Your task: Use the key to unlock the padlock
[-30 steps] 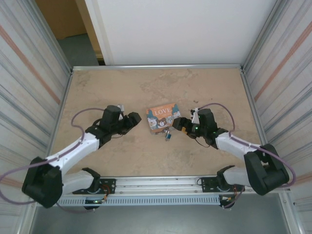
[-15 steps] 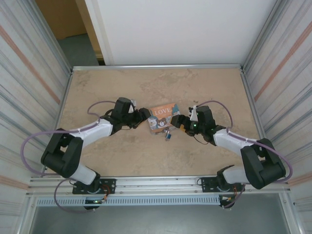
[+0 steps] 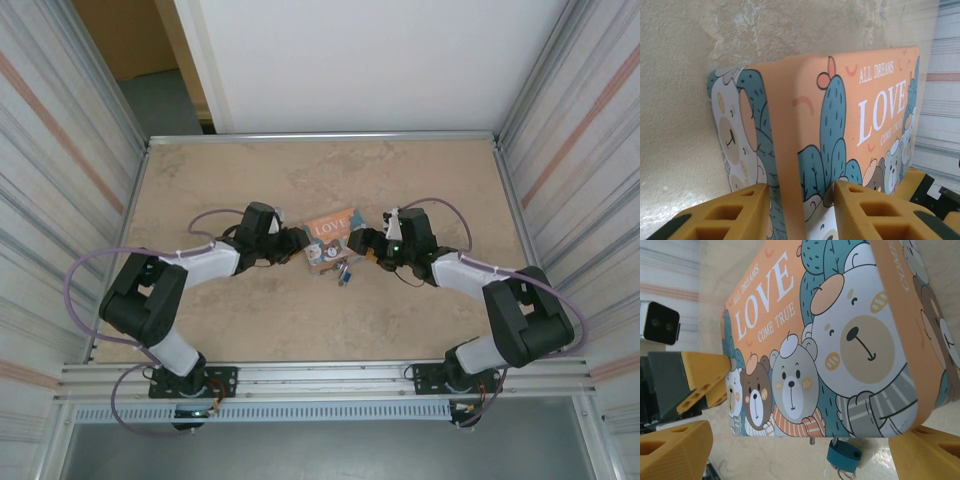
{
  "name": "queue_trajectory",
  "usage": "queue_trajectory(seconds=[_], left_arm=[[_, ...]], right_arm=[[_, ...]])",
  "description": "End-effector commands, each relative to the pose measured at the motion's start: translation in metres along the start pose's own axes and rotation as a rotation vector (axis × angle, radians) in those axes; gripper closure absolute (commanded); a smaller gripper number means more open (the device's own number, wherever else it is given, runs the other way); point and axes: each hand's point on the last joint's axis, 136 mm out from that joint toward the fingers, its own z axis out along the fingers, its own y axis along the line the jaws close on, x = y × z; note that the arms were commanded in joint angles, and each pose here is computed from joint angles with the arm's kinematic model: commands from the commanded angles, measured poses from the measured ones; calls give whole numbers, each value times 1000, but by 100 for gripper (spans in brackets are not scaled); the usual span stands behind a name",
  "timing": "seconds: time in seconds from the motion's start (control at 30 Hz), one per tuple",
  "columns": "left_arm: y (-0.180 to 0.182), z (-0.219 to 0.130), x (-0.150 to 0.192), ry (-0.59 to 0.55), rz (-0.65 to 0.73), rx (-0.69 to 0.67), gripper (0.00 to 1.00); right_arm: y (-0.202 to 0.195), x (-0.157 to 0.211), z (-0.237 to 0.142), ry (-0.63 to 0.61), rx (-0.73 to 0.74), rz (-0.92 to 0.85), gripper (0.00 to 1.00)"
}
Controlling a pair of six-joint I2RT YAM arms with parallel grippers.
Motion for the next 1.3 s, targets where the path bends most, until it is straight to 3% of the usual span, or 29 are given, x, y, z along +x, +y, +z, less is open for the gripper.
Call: queue_trajectory(seconds=[0.0, 0.33, 0.7, 1.03, 1.27], left_arm=[[17, 2, 18, 42, -16, -33, 63], [18, -7, 29, 41, -28, -31, 62], [-26, -36, 17, -15, 22, 65, 55], [-41, -84, 3, -154, 100, 31, 55], [-66, -88, 10, -127, 145, 89, 56]], right_arm=[[10, -10, 3, 7, -34, -63, 11], [11, -19, 18, 37, -48, -89, 14], [12, -16, -2, 21, -38, -150, 15], [10, -14, -21, -22, -28, -180, 16], [11, 2, -29, -21, -68, -220, 18]])
